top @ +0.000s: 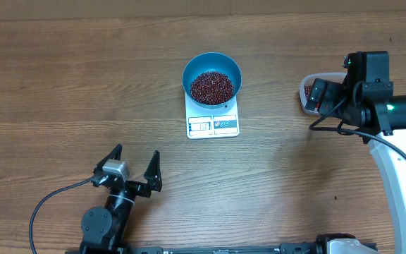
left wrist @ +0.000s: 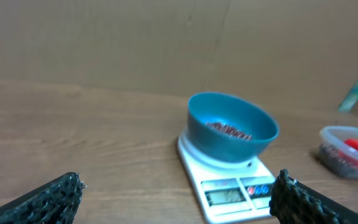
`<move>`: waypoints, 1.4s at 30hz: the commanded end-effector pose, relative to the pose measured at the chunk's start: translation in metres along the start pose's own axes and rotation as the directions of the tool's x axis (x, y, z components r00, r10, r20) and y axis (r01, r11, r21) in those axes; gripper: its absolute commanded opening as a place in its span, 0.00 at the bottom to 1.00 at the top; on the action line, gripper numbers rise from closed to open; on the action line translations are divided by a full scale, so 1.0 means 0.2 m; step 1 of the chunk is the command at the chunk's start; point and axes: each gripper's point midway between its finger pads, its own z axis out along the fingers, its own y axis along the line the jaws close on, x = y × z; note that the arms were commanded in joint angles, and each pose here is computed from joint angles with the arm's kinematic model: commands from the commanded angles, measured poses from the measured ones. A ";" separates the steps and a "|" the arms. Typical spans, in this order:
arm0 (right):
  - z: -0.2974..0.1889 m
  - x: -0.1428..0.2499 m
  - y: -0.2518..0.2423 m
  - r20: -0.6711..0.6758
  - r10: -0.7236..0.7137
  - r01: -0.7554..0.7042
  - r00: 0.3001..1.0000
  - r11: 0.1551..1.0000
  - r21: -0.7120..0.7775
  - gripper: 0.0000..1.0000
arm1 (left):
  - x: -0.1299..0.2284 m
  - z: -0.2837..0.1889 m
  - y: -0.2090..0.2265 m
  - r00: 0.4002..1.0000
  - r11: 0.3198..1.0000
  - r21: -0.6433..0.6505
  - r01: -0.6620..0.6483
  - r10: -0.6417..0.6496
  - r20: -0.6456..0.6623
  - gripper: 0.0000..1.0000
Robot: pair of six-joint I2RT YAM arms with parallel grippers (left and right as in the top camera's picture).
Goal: Scoop item into bowl and weigh 150g on scale
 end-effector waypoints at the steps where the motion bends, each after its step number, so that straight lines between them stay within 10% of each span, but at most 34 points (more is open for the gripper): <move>1: -0.03 -0.02 0.01 0.024 0.001 0.000 1.000 1.000 -0.014 1.00 | 0.01 0.00 0.02 1.000 1.000 -0.010 -0.023 0.023 0.001 1.00; 42: -0.03 -0.02 0.01 0.024 0.001 -0.001 1.000 1.000 -0.014 1.00 | 0.01 -0.02 0.21 0.986 0.971 -0.169 -0.168 0.165 -0.028 1.00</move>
